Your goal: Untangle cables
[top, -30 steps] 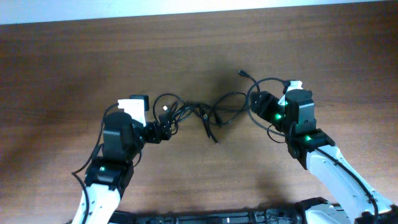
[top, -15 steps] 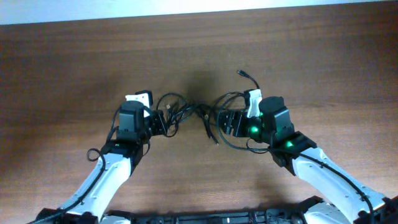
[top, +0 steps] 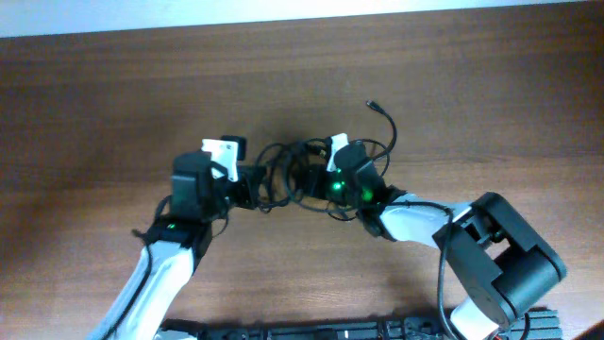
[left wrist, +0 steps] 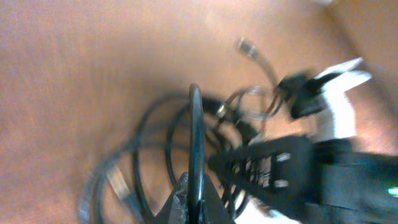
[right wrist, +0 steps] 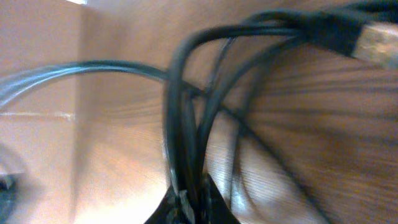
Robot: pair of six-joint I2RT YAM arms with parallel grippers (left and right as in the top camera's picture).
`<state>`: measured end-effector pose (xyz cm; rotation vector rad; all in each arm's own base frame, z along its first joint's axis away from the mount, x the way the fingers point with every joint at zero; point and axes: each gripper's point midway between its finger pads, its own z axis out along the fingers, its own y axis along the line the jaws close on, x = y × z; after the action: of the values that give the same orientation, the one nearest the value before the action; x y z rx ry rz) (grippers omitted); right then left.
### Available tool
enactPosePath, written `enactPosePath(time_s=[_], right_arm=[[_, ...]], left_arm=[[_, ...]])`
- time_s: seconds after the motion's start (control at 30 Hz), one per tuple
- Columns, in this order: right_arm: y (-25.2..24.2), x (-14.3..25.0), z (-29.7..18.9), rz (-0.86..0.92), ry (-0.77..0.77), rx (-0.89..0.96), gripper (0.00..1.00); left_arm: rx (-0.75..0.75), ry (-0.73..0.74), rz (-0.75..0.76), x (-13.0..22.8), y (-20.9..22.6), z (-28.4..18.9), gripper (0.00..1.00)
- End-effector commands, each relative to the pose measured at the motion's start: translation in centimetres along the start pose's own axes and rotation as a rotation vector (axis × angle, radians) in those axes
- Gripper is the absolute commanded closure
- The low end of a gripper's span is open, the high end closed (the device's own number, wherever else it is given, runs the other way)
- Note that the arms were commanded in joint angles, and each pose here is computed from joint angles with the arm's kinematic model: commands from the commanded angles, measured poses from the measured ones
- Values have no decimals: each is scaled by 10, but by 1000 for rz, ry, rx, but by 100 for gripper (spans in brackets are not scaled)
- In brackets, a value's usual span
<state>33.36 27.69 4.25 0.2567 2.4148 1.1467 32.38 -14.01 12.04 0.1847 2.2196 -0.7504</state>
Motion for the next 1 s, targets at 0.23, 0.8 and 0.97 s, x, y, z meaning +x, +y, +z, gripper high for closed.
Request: enactPosePath(time_s=[0.23, 0.8, 0.97], right_arm=[[-190, -25, -174, 271, 17, 739, 96], [-183, -24, -185, 443, 66, 509, 1], [-183, -24, -185, 444, 67, 509, 1]], left_arm=[[-139, -851, 335, -188, -43, -216, 100], [-751, -902, 304, -312, 134, -264, 100], [-1097, -941, 411, -398, 212, -298, 100]])
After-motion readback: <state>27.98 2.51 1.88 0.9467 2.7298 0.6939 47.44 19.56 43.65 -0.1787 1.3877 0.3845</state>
